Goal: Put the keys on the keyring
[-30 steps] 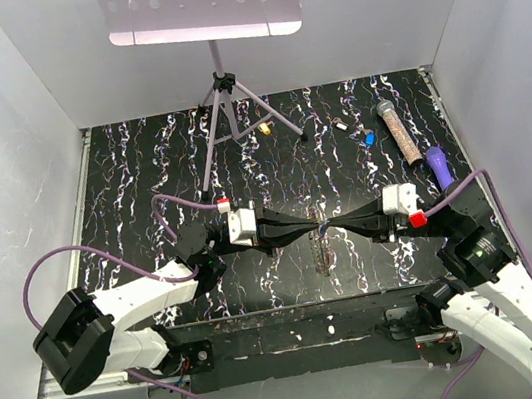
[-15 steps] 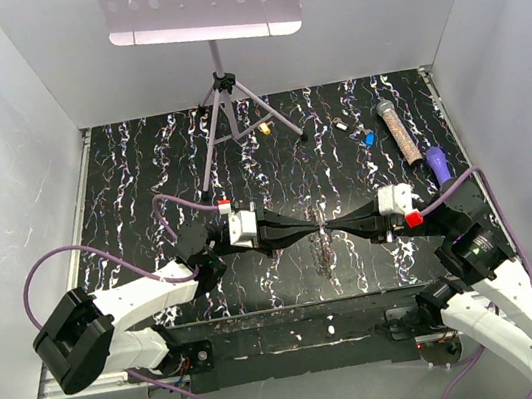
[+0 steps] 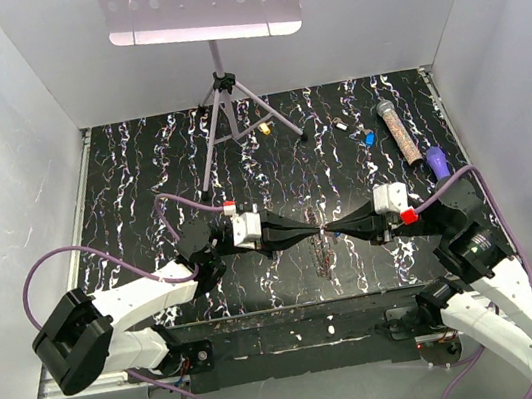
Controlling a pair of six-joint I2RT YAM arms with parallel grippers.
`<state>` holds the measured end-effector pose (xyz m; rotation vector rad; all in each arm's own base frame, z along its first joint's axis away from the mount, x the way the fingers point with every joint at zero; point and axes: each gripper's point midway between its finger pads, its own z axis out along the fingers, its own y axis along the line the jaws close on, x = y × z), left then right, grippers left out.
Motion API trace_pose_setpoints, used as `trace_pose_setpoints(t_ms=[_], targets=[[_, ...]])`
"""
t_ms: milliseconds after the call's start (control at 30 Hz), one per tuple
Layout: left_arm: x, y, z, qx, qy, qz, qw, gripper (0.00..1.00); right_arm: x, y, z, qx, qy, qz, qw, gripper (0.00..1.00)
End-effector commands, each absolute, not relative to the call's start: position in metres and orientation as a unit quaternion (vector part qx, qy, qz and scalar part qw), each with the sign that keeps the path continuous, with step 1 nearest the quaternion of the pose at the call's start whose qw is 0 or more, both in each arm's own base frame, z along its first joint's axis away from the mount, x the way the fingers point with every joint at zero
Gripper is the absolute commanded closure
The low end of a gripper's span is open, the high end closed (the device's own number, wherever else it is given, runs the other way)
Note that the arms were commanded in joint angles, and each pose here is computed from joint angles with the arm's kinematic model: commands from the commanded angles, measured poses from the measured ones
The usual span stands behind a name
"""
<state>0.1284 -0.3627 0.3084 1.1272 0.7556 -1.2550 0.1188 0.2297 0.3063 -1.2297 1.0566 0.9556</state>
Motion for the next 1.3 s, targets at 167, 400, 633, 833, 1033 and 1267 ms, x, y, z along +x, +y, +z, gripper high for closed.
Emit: trace_pose_setpoints(t_ms=[167,400,633,833,1033,1267], targets=[[0.1153,-0.3636,0.3248,0.505,0.294,-0.542,0.604,1.00,0.1181,0.2307,0.3306,-0.526,0.430,0.407,0.610,0.99],[0.1149,-0.3638,0.3236,0.509,0.295,-0.540,0.602,1.00,0.1164,0.2307,0.3328,-0.526,0.431,0.412,0.607,0.99],[0.1157,-0.3644,0.3217,0.513,0.298,-0.537,0.600,1.00,0.1142,0.2310,0.3350,-0.527,0.429,0.416,0.604,0.99],[0.1152,-0.3648,0.3196,0.517,0.301,-0.537,0.595,1.00,0.1139,0.2311,0.3351,-0.527,0.429,0.418,0.603,0.99],[0.1155,-0.3656,0.3180,0.518,0.305,-0.537,0.591,1.00,0.1142,0.2316,0.3354,-0.527,0.430,0.419,0.602,0.99],[0.1170,-0.3666,0.3161,0.525,0.302,-0.529,0.594,1.00,0.1139,0.2314,0.3367,-0.526,0.429,0.419,0.603,0.99]])
